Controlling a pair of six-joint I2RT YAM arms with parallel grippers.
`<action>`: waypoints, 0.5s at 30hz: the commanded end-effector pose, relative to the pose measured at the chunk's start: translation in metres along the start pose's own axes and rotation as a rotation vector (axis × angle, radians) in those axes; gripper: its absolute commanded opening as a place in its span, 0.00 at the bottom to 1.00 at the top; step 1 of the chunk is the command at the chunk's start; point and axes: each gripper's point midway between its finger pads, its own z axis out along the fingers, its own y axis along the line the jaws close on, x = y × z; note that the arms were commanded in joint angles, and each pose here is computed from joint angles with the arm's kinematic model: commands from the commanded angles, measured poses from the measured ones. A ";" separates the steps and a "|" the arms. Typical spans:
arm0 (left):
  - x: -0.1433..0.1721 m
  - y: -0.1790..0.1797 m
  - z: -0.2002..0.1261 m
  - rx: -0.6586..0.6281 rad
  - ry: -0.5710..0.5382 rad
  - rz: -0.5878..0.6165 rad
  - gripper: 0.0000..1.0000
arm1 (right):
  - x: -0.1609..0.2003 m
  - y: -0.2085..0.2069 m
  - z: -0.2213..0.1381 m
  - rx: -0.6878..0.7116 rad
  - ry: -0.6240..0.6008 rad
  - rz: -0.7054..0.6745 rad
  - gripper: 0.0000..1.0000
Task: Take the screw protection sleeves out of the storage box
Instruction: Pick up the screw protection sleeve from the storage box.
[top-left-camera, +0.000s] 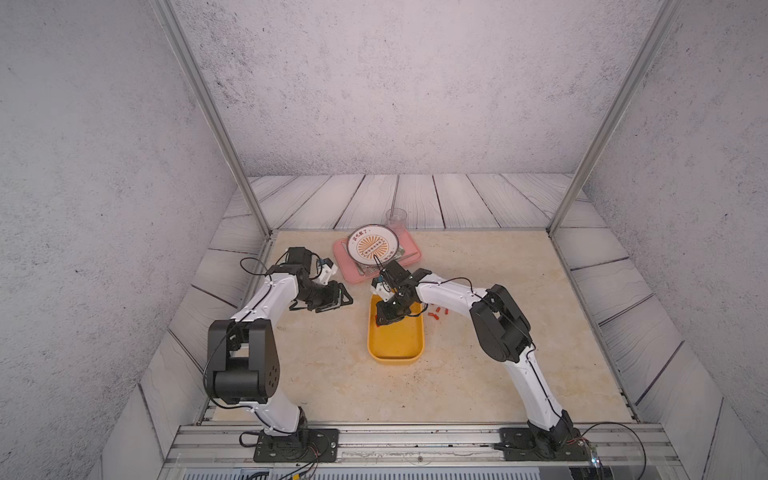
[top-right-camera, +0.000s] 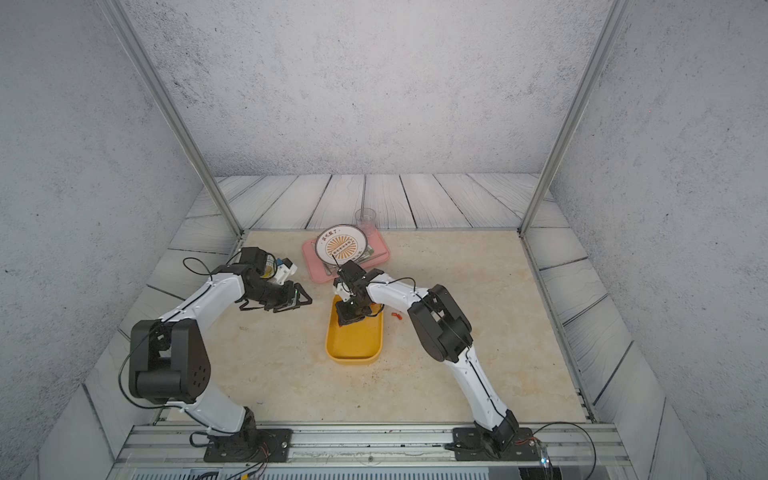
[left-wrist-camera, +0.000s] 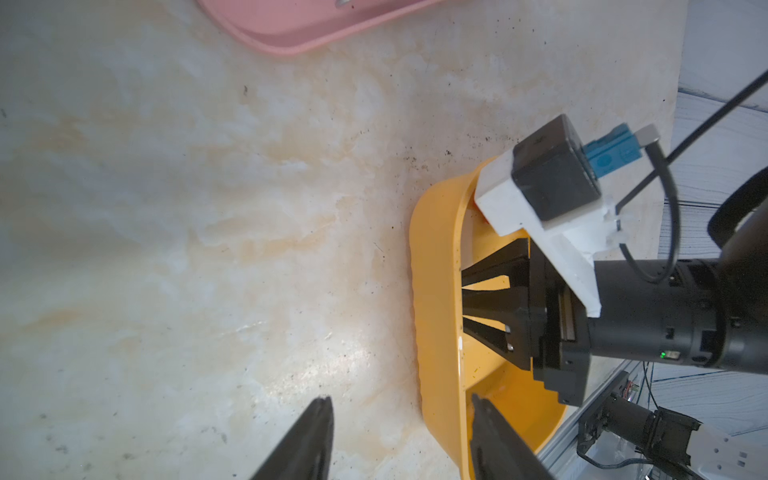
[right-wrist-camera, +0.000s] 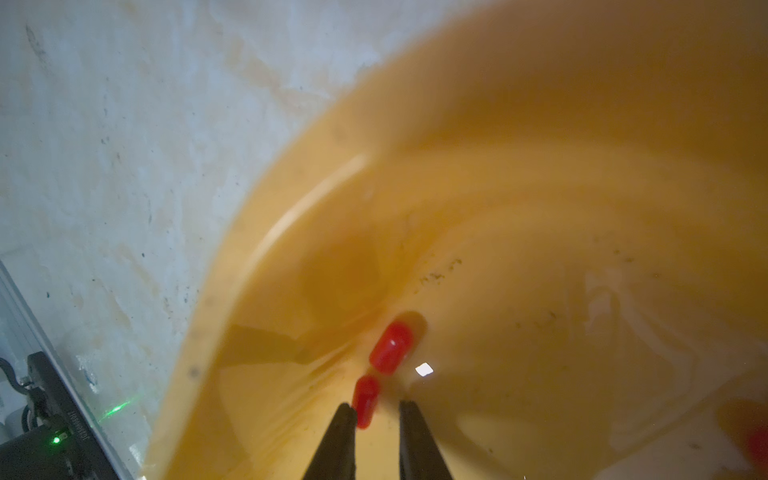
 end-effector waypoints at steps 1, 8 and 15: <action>-0.002 -0.003 -0.003 0.009 0.001 0.005 0.57 | 0.008 -0.005 0.018 0.006 0.040 0.032 0.23; -0.001 -0.003 -0.003 0.013 0.003 0.000 0.57 | 0.010 -0.007 0.026 0.012 0.051 0.051 0.21; -0.001 -0.004 -0.002 0.019 0.005 -0.002 0.57 | 0.012 -0.014 0.029 0.061 0.052 0.064 0.16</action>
